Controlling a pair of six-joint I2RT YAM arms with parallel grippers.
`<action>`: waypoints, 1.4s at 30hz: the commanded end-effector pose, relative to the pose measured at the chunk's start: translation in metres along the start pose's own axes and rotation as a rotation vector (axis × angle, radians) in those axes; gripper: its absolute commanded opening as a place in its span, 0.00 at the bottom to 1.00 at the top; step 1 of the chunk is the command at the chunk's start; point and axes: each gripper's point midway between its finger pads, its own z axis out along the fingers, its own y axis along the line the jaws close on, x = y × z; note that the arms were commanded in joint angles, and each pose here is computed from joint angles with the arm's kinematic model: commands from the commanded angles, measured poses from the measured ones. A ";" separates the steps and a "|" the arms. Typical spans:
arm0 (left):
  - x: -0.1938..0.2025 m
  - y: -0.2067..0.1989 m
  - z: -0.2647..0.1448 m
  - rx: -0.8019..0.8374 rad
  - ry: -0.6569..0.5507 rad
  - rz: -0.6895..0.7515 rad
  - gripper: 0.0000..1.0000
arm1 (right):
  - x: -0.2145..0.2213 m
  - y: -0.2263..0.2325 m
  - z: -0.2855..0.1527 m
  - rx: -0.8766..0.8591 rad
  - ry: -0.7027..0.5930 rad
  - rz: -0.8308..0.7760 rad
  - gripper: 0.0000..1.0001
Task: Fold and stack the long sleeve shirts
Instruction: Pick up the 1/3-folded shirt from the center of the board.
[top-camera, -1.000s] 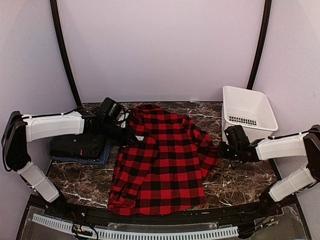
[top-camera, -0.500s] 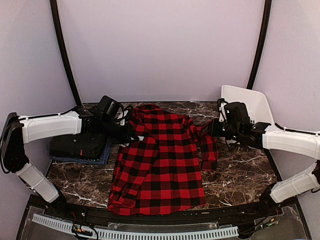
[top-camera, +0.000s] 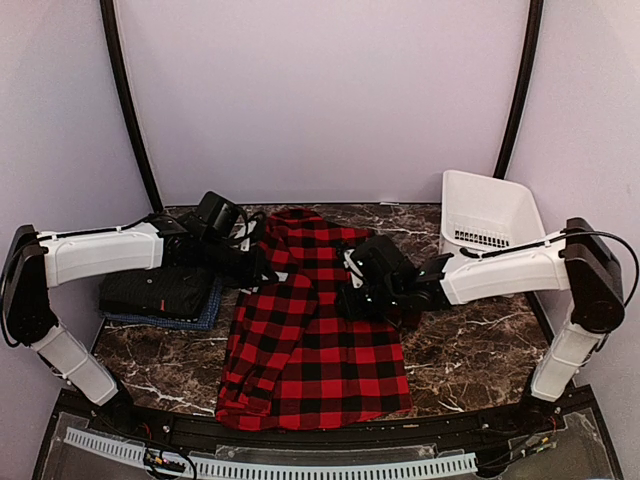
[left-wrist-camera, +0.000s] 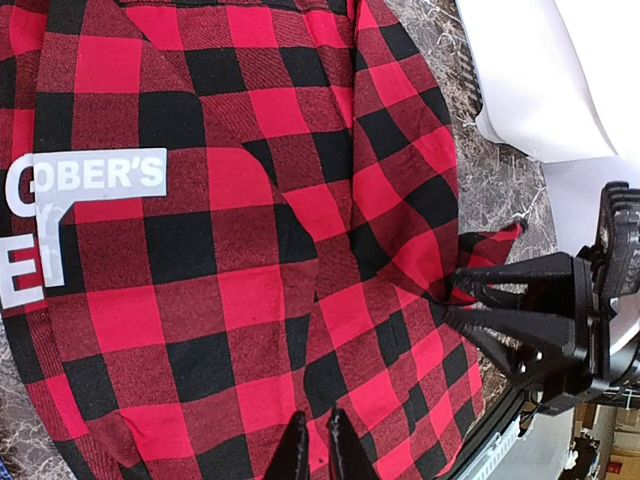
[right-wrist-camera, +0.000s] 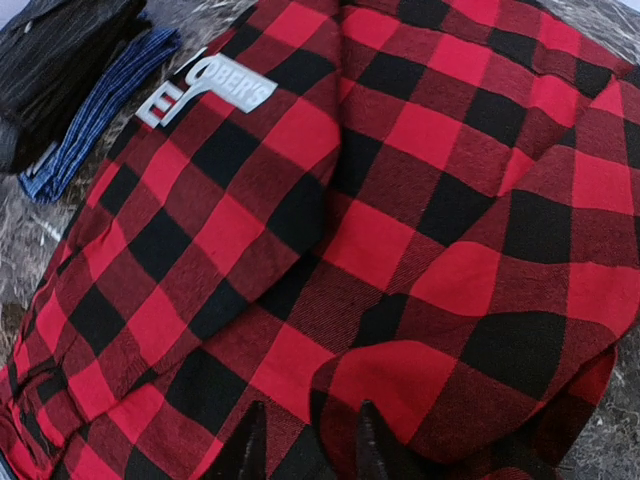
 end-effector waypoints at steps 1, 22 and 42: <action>0.003 -0.006 -0.007 0.023 -0.007 0.021 0.07 | -0.027 0.023 -0.019 -0.092 -0.058 0.011 0.35; 0.003 -0.007 0.001 0.034 0.012 0.019 0.07 | 0.015 -0.102 -0.124 0.054 -0.190 0.411 0.71; 0.005 -0.008 0.004 0.041 0.029 0.010 0.07 | 0.045 -0.151 -0.077 -0.022 -0.143 0.591 0.75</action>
